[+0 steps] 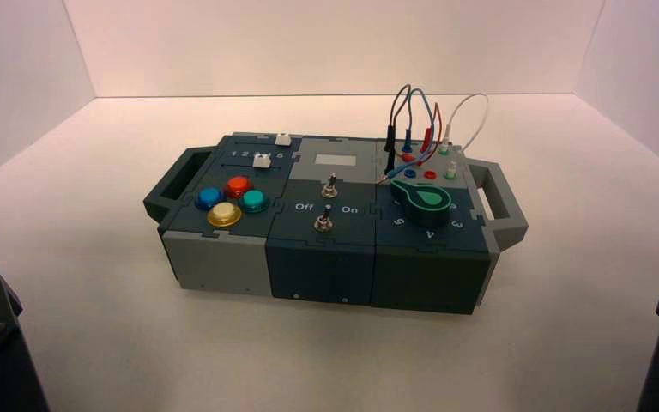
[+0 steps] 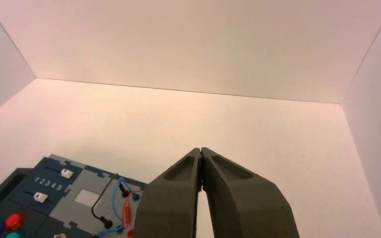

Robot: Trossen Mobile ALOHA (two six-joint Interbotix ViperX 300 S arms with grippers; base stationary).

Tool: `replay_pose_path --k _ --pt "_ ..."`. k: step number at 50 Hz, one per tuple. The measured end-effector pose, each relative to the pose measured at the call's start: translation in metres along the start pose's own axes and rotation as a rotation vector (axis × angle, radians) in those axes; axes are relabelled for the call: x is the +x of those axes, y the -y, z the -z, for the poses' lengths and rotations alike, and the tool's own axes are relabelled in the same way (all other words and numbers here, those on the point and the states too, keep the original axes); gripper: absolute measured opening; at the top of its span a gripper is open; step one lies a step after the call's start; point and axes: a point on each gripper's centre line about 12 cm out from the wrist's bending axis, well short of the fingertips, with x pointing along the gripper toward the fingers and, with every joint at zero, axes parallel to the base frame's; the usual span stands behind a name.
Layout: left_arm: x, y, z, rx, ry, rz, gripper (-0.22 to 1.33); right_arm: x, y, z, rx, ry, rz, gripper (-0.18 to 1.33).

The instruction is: Rotate the box counterclockwise.

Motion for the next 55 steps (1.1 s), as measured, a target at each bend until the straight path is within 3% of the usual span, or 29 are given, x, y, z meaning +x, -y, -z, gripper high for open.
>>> replay_pose_path --k 15,25,29,32,34,38,43,50,55 --pt "0.001 0.0 0.0 0.0 -0.003 0.0 -0.16 0.0 -0.002 0.0 -0.006 -0.001 -0.014 -0.14" --pt "0.013 0.003 0.013 0.006 -0.106 0.014 -0.16 0.001 -0.017 0.009 -0.038 -0.076 -0.1 -0.14" --pt "0.026 0.012 0.021 0.024 -0.204 0.05 -0.16 0.003 -0.03 0.018 -0.059 -0.164 -0.168 -0.14" --pt "0.031 0.016 0.023 0.033 -0.235 0.063 -0.16 0.004 -0.033 0.02 -0.062 -0.189 -0.184 -0.14" --pt "0.041 0.026 0.029 0.052 -0.303 0.095 -0.16 0.006 -0.044 0.028 -0.074 -0.278 -0.237 -0.14" --pt "0.056 0.038 0.03 0.078 -0.373 0.13 -0.16 0.01 -0.054 0.038 -0.071 -0.374 -0.284 -0.14" --pt "0.081 0.06 0.033 0.119 -0.454 0.18 -0.16 0.015 -0.078 0.055 -0.105 -0.544 -0.377 -0.14" --pt "0.113 0.077 0.038 0.147 -0.528 0.205 -0.16 0.022 -0.098 0.071 -0.133 -0.702 -0.428 -0.14" --pt "0.133 0.088 0.045 0.158 -0.571 0.218 -0.16 0.028 -0.105 0.081 -0.141 -0.773 -0.433 -0.14"
